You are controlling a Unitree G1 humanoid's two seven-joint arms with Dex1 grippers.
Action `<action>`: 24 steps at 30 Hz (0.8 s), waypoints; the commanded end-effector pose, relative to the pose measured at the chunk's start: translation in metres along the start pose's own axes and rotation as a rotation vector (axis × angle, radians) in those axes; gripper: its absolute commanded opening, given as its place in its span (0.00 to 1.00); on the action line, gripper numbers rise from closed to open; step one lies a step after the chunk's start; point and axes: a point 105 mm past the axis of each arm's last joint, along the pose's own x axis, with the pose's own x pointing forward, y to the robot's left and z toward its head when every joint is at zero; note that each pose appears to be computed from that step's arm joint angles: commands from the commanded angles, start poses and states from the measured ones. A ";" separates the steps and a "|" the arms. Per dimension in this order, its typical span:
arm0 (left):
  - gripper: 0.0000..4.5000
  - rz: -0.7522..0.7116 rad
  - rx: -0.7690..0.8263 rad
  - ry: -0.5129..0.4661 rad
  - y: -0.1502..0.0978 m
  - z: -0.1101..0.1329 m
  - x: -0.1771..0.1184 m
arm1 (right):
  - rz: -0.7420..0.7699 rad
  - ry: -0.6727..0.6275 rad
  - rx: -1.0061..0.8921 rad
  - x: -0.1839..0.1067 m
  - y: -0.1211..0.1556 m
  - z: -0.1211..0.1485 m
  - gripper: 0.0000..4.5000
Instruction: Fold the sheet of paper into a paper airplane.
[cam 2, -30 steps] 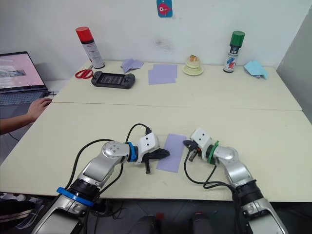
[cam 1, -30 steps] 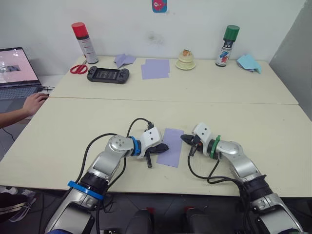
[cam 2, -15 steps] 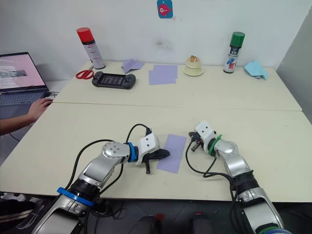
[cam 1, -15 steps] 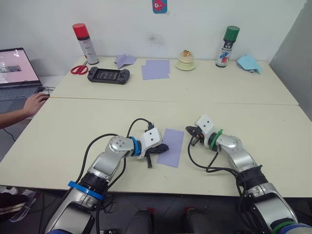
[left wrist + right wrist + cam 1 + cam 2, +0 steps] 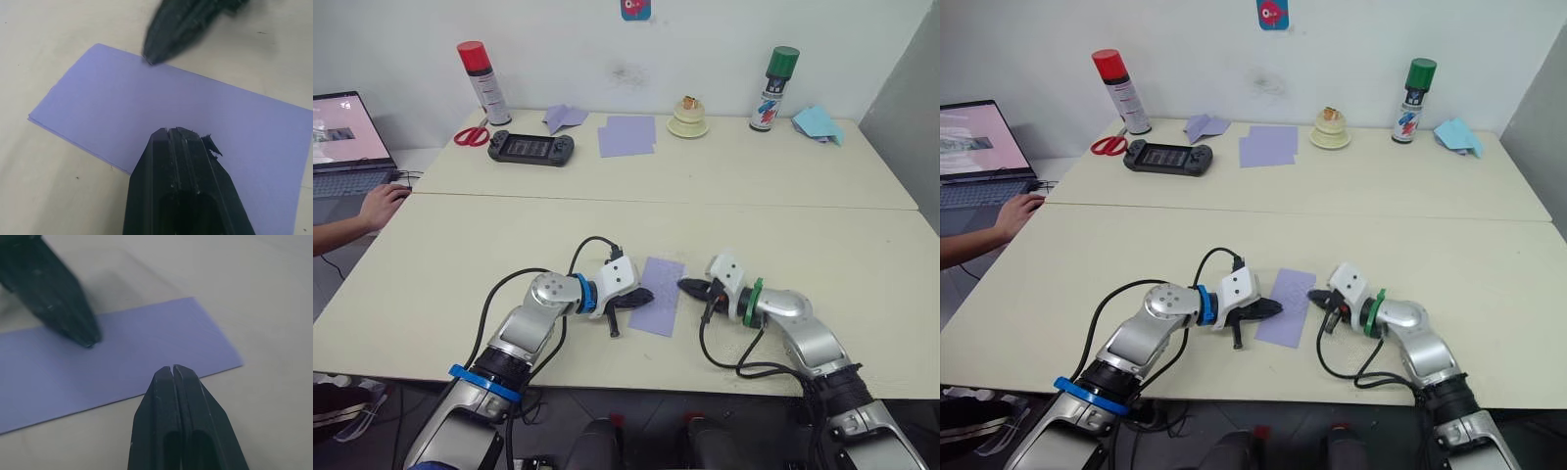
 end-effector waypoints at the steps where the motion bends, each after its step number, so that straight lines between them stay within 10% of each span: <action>1: 0.00 -0.020 -0.038 0.081 -0.008 -0.022 0.006 | 0.083 0.035 -0.031 0.003 0.017 -0.002 0.01; 15: 0.00 -0.004 -0.040 0.095 -0.006 -0.025 0.000 | 0.459 0.163 0.068 -0.018 0.083 -0.026 0.01; 24: 0.00 0.054 -0.235 -0.124 0.013 0.010 -0.014 | 0.222 -0.077 0.135 -0.026 0.031 0.041 0.01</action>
